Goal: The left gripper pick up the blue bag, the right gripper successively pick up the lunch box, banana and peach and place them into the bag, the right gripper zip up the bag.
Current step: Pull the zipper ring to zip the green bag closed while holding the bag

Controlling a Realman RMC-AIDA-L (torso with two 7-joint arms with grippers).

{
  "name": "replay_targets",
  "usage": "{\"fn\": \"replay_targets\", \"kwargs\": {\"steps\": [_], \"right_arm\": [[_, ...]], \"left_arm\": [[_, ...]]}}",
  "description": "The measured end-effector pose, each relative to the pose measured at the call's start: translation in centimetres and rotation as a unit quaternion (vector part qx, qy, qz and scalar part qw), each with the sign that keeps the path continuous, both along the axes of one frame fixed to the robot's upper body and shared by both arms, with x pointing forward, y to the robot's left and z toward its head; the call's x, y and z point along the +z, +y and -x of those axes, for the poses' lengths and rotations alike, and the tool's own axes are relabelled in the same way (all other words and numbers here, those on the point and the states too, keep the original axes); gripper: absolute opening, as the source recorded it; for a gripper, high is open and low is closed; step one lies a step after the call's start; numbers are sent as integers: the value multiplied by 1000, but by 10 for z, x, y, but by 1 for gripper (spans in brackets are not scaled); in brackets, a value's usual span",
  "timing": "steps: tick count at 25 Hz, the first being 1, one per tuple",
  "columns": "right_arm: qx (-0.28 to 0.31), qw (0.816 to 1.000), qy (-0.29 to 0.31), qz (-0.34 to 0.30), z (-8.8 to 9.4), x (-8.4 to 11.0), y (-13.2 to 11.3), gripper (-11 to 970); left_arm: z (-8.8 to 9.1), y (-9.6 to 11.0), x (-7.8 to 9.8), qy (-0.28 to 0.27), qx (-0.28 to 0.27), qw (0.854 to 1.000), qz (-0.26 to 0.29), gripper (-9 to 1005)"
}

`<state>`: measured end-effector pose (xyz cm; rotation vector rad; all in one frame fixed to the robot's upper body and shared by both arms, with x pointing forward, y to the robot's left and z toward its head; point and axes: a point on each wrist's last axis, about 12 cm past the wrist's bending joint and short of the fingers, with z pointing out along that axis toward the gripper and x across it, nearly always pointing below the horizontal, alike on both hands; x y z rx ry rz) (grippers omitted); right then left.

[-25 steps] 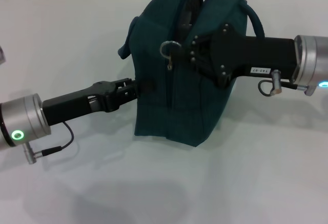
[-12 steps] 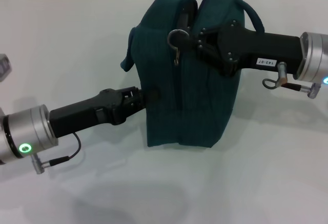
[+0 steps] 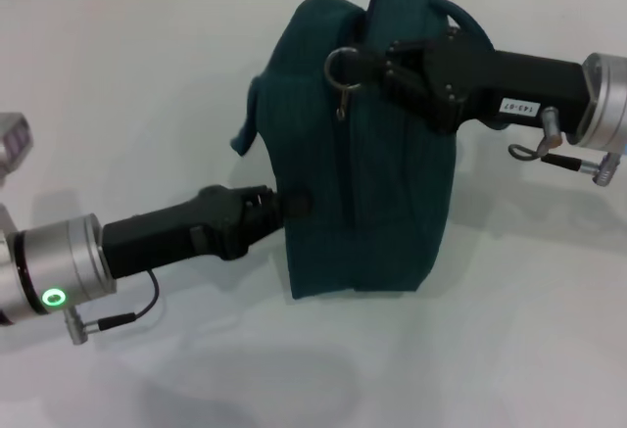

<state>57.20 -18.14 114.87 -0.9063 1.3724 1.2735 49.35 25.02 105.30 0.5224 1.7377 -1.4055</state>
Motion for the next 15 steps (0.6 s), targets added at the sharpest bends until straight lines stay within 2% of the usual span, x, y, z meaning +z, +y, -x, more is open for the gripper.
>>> {"fn": "replay_targets", "kwargs": {"steps": [5, 15], "right_arm": [[-5, 1000, 15, -6, -1, 0, -3, 12], [-33, 998, 49, -20, -6, -4, -12, 12]], "left_arm": [[2, -3, -1, 1, -12, 1000, -5, 76], [11, -5, 1, -25, -43, 999, 4, 76]]}}
